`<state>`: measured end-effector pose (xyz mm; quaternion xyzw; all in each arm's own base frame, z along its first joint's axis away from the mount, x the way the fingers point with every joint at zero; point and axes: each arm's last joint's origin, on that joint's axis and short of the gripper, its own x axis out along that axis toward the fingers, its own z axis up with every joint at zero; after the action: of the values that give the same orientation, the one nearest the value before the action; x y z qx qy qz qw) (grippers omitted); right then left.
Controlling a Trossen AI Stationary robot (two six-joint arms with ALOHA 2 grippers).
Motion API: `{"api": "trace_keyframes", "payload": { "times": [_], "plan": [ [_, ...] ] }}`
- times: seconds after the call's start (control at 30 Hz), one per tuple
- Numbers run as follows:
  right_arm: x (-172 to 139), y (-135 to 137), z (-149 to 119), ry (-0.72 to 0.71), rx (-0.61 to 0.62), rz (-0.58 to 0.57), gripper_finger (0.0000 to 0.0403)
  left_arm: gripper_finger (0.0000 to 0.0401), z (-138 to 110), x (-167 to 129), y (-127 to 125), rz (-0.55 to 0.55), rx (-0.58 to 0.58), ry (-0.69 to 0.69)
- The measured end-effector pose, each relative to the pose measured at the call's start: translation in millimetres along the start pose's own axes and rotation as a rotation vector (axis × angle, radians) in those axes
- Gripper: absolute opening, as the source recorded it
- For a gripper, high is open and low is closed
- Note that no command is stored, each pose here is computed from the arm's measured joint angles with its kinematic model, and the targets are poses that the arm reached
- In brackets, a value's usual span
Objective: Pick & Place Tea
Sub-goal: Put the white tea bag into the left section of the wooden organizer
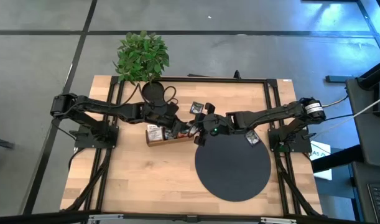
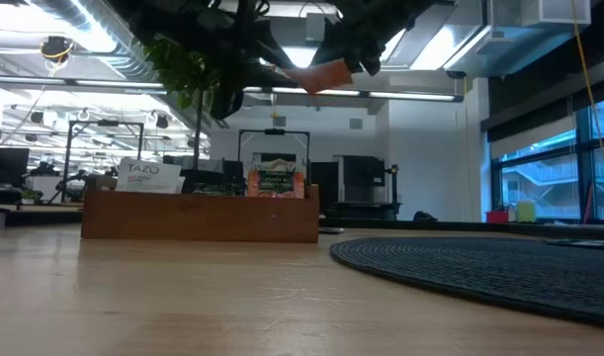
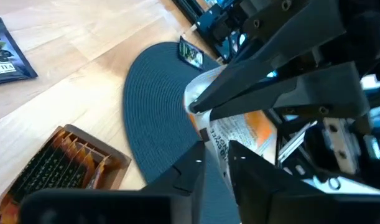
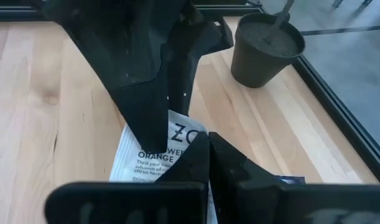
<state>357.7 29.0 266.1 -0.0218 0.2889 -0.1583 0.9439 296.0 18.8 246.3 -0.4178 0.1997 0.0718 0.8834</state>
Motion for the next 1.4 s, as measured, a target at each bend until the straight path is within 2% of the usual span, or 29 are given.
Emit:
{"api": "trace_keyframes", "payload": {
  "times": [0.2,0.33,0.5,0.67,0.77,0.87,1.13,1.23,1.4],
  "plan": [
    [-0.4,0.5,0.2,0.001,0.004,0.02,0.0009,0.0008,-1.6,0.0,0.4,-0.015,0.09,0.035],
    [-4.9,0.0,2.0,-0.003,0.007,0.039,0.0035,0.0004,-3.9,-0.2,2.1,-0.011,0.176,0.069],
    [-20.5,-12.0,14.1,-0.044,0.103,0.15,0.0104,0.0003,-8.5,-0.9,4.1,-0.041,0.376,0.146],
    [-25.3,-21.2,19.1,-0.02,0.179,0.41,0.0189,0.0003,-10.0,-0.8,1.3,-0.099,0.57,0.156],
    [-20.3,-20.6,15.9,0.009,0.181,0.433,0.0226,0.0002,-8.8,-0.7,-1.0,-0.119,0.642,0.132],
    [-12.7,-18.5,9.8,0.049,0.157,0.426,0.0246,0.0003,-8.4,-0.6,-1.7,-0.126,0.677,0.123],
    [-12.2,-18.8,8.8,0.068,0.187,0.437,0.0242,0.0002,-7.6,-0.6,-2.5,-0.133,0.708,0.11],
    [-12.3,-18.6,8.5,0.076,0.2,0.447,0.0209,0.0002,-7.3,-0.5,-2.9,-0.136,0.709,0.106],
    [-12.3,-18.6,9.3,0.063,0.183,0.448,0.0129,0.0002,-7.0,-0.6,-3.3,-0.138,0.709,0.102]
  ]
}}
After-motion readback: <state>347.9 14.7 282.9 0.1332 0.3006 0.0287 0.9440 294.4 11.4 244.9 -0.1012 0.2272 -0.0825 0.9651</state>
